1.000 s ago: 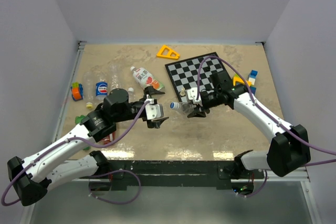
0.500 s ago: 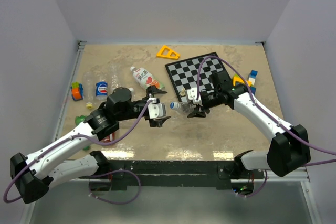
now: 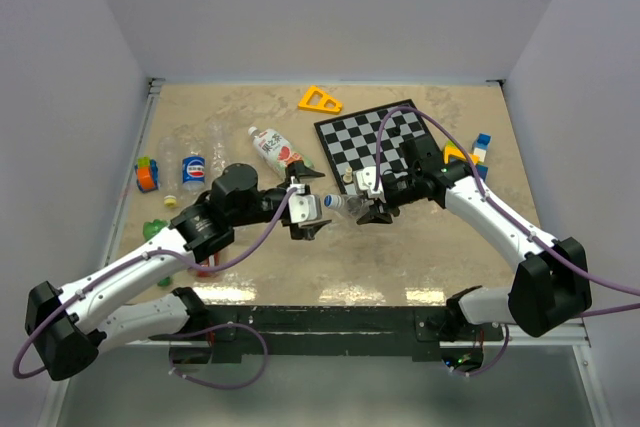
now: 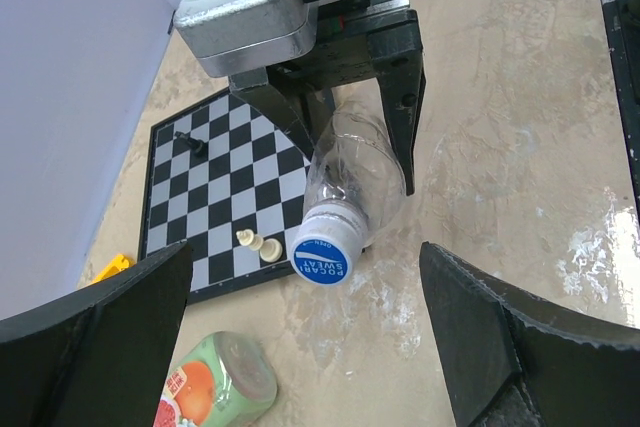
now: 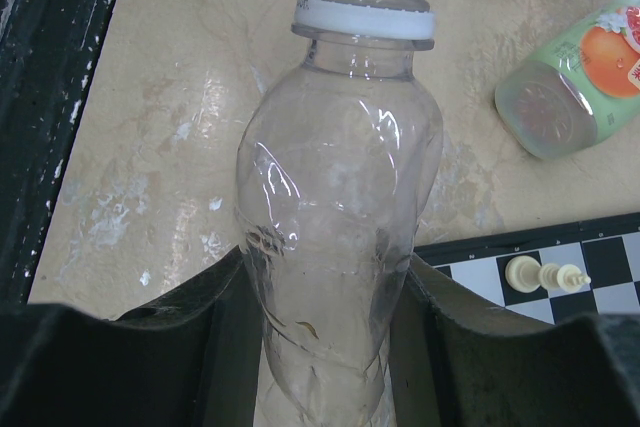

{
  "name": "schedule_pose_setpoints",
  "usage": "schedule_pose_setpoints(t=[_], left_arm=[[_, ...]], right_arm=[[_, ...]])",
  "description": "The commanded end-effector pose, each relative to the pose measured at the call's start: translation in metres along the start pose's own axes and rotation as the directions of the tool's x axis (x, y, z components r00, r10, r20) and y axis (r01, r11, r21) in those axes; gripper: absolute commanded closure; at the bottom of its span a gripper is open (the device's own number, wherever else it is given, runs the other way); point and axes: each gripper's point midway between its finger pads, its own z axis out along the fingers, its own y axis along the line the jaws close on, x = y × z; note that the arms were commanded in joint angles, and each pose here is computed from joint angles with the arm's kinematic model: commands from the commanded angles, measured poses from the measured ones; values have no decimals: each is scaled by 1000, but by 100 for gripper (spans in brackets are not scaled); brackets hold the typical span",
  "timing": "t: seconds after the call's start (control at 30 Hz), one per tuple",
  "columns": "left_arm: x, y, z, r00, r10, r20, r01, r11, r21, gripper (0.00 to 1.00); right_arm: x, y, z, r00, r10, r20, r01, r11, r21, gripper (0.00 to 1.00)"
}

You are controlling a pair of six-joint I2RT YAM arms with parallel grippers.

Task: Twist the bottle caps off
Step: Unscrew the bottle cap from the plastic bottle.

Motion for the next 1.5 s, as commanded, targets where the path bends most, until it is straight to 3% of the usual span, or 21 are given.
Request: schedule_pose_setpoints(t=[0.0, 0.2, 0.43, 0.7, 0.87, 0.93, 0.97, 1.07, 1.17, 1.23, 1.27, 1.37, 1.47], left_arm=[[-18, 10, 6, 996, 46, 78, -45, 999, -16, 0], [-17, 12, 13, 998, 24, 64, -24, 1000, 0, 5], [5, 4, 20, 1000, -7, -23, 8, 999, 51, 25], [5, 4, 24, 999, -15, -28, 17, 998, 63, 47], [2, 1, 24, 999, -30, -17, 31, 997, 77, 72], [-1, 2, 23, 998, -65, -13, 66, 995, 74, 85], [-4, 4, 23, 996, -92, -11, 92, 994, 63, 96], [-14, 5, 21, 973, -230, -15, 231, 971, 55, 100], [-20, 13, 15, 875, -483, -18, 482, 875, -46, 100], [-20, 17, 11, 741, -672, 5, 667, 734, -130, 100], [-14, 20, 8, 646, -763, 16, 750, 630, -200, 100], [0, 25, -3, 442, -895, 59, 847, 395, -354, 100], [7, 22, -7, 376, -924, 71, 863, 321, -391, 100]], right_arm=[[-6, -5, -2, 1000, -20, 7, 19, 1000, 10, 100], [-7, -4, -3, 1000, -21, 9, 21, 1000, 9, 100], [-7, -4, -3, 1000, -24, 10, 24, 1000, 9, 100], [-7, -4, -3, 1000, -24, 9, 24, 1000, 9, 100], [-7, -5, -3, 1000, -27, 6, 27, 1000, 12, 100], [-6, -4, -3, 1000, -24, 6, 24, 1000, 11, 100], [-6, -4, -3, 1000, -24, 6, 24, 1000, 11, 100], [-6, -4, -3, 1000, -25, 3, 25, 1000, 13, 100], [-6, -5, -3, 1000, -26, 5, 26, 1000, 15, 100], [-6, -5, -3, 1000, -25, 2, 25, 1000, 14, 100], [-6, -5, -3, 1000, -26, 4, 26, 1000, 15, 100], [-5, -4, -2, 1000, -24, 3, 24, 1000, 13, 100], [-5, -4, -2, 1000, -21, 4, 21, 1000, 11, 100]])
